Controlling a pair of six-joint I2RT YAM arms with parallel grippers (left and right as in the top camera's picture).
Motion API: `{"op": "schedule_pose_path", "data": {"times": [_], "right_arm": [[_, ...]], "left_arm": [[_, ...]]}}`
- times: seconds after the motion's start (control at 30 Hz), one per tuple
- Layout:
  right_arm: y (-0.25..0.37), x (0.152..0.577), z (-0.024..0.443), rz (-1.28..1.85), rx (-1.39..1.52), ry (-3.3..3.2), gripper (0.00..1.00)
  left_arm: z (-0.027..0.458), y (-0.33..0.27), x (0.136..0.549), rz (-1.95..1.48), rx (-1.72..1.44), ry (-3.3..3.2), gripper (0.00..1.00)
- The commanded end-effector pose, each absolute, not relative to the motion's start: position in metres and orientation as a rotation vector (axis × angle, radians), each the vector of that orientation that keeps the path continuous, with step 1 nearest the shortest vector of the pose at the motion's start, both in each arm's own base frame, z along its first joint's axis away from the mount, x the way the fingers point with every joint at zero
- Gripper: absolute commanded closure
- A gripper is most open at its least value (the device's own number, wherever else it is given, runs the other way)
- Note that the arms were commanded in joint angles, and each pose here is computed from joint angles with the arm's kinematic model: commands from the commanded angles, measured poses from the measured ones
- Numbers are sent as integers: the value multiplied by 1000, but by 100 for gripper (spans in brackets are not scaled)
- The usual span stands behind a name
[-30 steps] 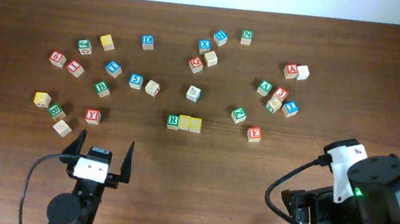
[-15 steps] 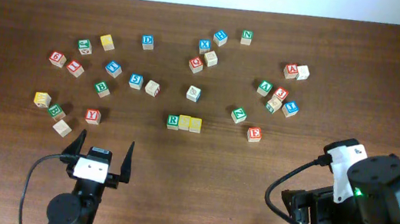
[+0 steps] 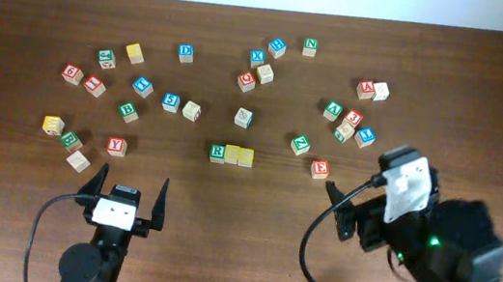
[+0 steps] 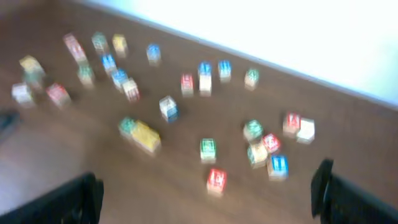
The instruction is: Spell out RSS
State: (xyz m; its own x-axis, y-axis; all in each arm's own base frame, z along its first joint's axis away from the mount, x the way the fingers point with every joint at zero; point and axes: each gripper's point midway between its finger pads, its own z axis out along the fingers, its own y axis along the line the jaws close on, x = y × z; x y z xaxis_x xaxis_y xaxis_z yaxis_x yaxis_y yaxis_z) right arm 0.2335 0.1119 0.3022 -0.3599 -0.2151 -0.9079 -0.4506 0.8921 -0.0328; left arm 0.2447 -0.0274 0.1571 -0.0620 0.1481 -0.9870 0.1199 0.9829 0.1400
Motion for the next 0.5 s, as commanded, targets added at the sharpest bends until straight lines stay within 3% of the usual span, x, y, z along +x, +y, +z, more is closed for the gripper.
{"op": "schedule_pose_path", "data": {"times": [0.0,0.13,0.47], "right_arm": [[122,238,278,366,-524,1728,2],[119,240,270,371,-495,1414,2],[89,240,206,285,-411,1527,2]], "left_arm": [[156,-26,244,20,196,1639,1],[156,-26,244,20,196,1639,1],[156,-26,244,20,196,1639,1]]}}
